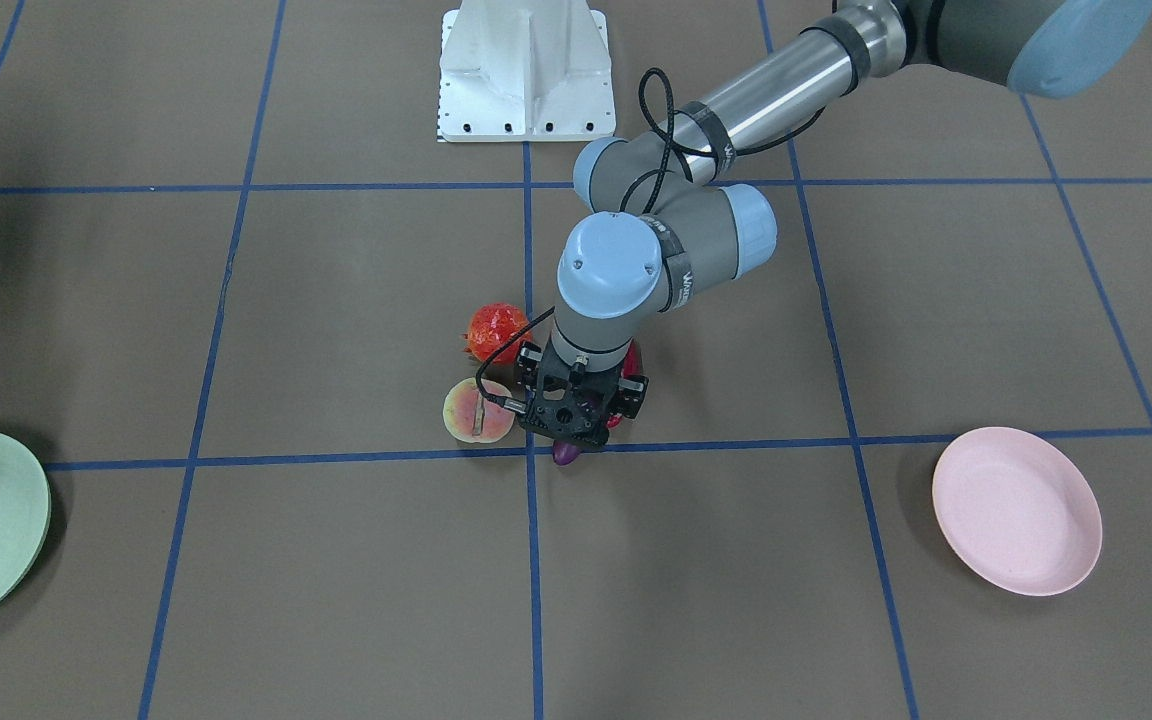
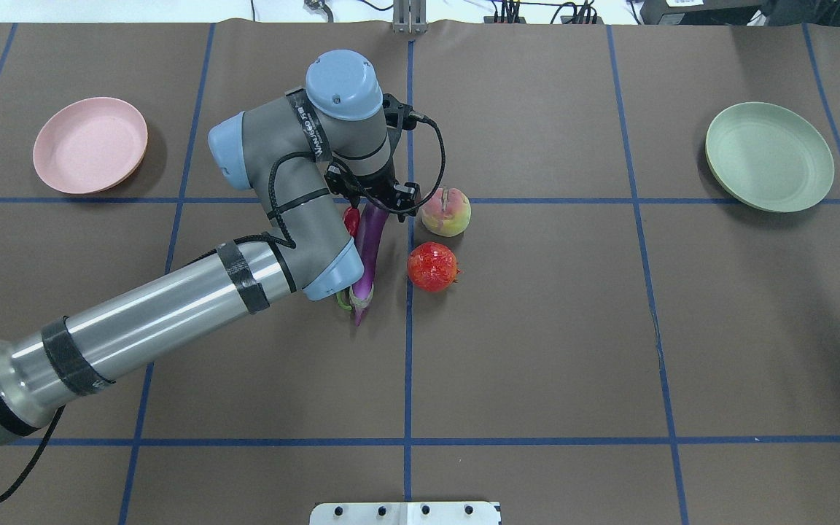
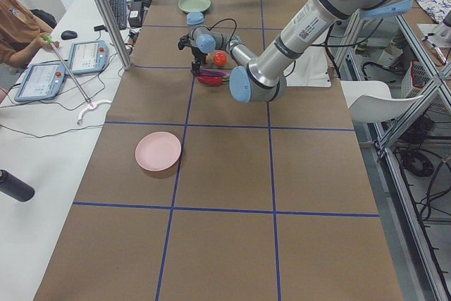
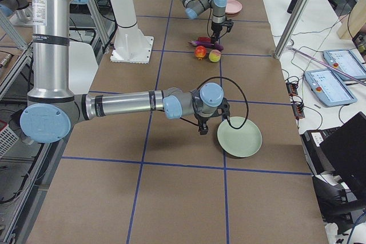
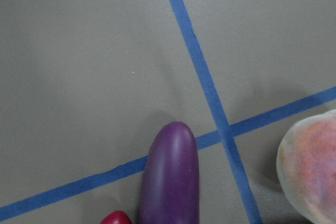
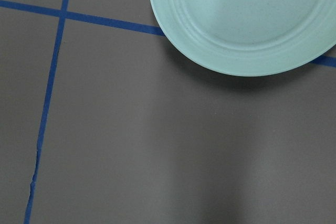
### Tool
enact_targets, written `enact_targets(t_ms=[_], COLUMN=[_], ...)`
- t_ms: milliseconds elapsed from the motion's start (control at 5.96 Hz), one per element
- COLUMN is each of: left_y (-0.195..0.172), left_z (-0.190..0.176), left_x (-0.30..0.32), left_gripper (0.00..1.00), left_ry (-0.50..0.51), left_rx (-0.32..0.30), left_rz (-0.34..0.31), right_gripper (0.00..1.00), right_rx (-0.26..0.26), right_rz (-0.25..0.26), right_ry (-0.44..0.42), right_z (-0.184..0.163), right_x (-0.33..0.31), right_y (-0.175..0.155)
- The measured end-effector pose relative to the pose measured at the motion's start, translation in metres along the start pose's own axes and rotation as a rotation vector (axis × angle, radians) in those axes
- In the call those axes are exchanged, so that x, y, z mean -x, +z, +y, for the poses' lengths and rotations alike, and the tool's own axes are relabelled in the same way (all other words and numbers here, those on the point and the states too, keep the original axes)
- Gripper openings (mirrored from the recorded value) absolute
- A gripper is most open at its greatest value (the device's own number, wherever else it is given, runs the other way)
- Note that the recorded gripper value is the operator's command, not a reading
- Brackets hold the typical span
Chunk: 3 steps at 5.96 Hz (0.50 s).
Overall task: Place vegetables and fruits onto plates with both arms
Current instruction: 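Reach the left gripper down to the purple eggplant and grasp it, then carry the eggplant to the pink plate while the right arm reaches out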
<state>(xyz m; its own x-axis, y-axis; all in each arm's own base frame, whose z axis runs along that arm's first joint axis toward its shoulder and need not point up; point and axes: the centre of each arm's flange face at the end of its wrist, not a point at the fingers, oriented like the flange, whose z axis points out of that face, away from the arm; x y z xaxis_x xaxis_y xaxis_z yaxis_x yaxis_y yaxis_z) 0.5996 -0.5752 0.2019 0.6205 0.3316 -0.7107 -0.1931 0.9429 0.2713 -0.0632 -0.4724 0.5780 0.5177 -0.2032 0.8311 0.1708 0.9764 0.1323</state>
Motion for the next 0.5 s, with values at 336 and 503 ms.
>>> enact_targets(t_ms=[336,503], left_y=[0.010,0.017], left_z=[-0.006,-0.005], left_x=[-0.005,-0.010], left_gripper=[0.83,0.78], left_ry=[0.001,0.005], left_rx=[-0.009,-0.014], left_rz=[-0.019,-0.030], right_gripper=[1.00,1.00], right_rx=[0.003,0.001], right_rz=[0.000,0.000], right_ry=[-0.001,-0.005], right_z=[-0.001,-0.004], right_x=[0.000,0.003], right_y=[0.001,0.001])
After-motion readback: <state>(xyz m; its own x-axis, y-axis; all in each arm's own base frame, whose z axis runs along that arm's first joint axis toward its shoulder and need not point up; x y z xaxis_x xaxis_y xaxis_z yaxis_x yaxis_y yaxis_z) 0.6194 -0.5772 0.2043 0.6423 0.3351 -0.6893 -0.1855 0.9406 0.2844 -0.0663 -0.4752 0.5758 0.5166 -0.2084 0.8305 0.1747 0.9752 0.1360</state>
